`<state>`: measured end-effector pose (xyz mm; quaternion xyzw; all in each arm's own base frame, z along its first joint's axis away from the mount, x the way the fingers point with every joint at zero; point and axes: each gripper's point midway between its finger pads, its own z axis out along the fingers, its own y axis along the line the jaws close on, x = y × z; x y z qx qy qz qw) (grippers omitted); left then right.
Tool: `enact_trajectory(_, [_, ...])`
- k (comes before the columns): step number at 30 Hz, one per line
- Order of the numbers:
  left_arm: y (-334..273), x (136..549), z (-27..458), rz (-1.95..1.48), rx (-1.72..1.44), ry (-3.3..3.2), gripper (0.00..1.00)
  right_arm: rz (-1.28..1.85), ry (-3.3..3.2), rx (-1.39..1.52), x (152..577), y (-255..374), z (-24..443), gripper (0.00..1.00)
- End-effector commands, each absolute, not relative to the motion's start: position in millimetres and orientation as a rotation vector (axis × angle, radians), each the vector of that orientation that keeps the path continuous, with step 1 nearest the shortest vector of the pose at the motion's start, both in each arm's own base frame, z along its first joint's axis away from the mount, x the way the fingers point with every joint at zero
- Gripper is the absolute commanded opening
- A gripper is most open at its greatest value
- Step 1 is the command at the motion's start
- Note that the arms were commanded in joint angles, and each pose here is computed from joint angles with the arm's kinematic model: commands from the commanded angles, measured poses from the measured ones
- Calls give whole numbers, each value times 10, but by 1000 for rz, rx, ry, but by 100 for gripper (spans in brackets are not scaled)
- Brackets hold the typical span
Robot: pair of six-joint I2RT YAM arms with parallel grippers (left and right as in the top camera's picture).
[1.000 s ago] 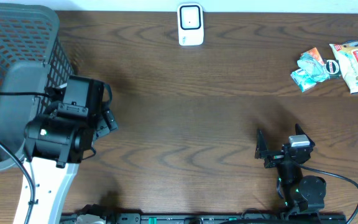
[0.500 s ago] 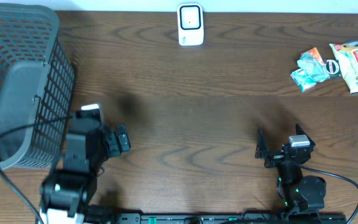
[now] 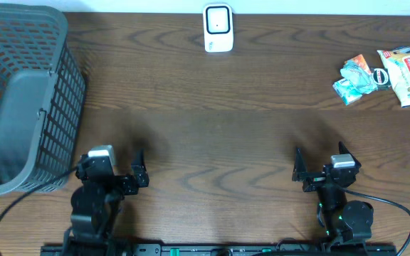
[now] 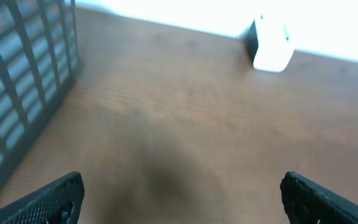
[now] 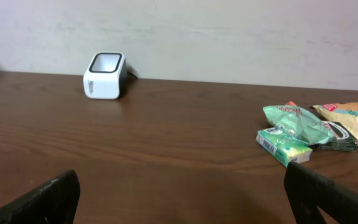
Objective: Scan the item barcode
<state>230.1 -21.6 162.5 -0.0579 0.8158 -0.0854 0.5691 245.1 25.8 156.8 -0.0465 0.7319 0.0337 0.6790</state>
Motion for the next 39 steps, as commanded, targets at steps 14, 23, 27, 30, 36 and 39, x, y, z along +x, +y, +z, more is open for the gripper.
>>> enact_trajectory(14, [-106, 2453, 1697, -185, -116, 1605, 100, 53, 1643, -106, 2451, 228, 1565, 99])
enact_trajectory(23, [-33, 2465, 1647, -162, -126, 1608, 100, 53, 1643, -106, 2451, 228, 1565, 99])
enact_trajectory(27, [-32, 2451, 1466, -146, -120, 1682, 100, 53, 1643, -106, 2451, 228, 1565, 99])
enact_trajectory(30, [-38, 2440, 1385, -135, -105, 1716, 100, 53, 1643, -106, 2451, 228, 1565, 99])
enact_trajectory(36, [-40, 2439, 1383, -105, -69, 1718, 100, 53, 1643, -106, 2451, 228, 1565, 99])
enact_trajectory(39, [-40, 2439, 1383, -77, -37, 1719, 100, 53, 1643, -106, 2451, 228, 1565, 99])
